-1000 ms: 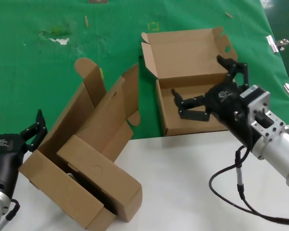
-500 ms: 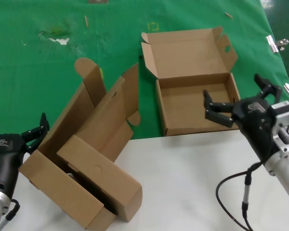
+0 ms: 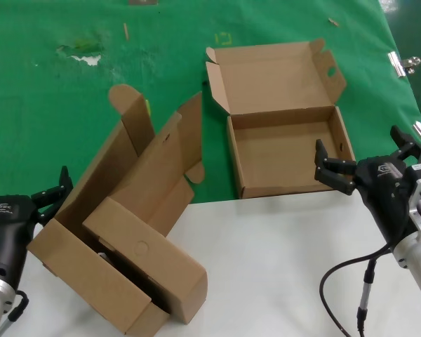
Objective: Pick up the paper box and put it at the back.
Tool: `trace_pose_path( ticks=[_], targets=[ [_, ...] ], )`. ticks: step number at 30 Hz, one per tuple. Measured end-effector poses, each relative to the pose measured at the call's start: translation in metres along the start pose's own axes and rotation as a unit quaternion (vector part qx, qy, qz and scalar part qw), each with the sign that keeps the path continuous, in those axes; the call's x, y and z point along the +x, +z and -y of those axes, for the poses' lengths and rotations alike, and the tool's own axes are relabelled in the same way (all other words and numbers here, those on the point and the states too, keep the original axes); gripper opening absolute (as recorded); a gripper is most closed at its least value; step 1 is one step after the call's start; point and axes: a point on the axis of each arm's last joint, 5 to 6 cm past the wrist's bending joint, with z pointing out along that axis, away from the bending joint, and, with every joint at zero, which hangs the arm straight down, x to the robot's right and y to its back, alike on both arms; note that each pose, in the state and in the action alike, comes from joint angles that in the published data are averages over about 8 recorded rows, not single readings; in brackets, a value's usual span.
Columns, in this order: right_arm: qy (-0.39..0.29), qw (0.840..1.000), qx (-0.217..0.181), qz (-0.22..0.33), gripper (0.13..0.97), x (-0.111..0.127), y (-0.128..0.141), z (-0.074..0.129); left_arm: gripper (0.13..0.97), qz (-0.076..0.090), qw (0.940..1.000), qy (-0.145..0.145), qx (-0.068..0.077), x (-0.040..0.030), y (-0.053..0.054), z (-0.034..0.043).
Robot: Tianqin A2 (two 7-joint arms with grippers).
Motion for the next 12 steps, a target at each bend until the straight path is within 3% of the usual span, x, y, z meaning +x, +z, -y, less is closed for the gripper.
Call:
trace_pose_path(
  ticks=[12],
  targets=[
    [0.0, 1.0, 0.0, 0.0, 0.966, 0.0, 0.0, 0.0, 0.966, 0.0, 1.0, 0.0, 0.0, 0.0, 0.0, 0.0]
  ],
)
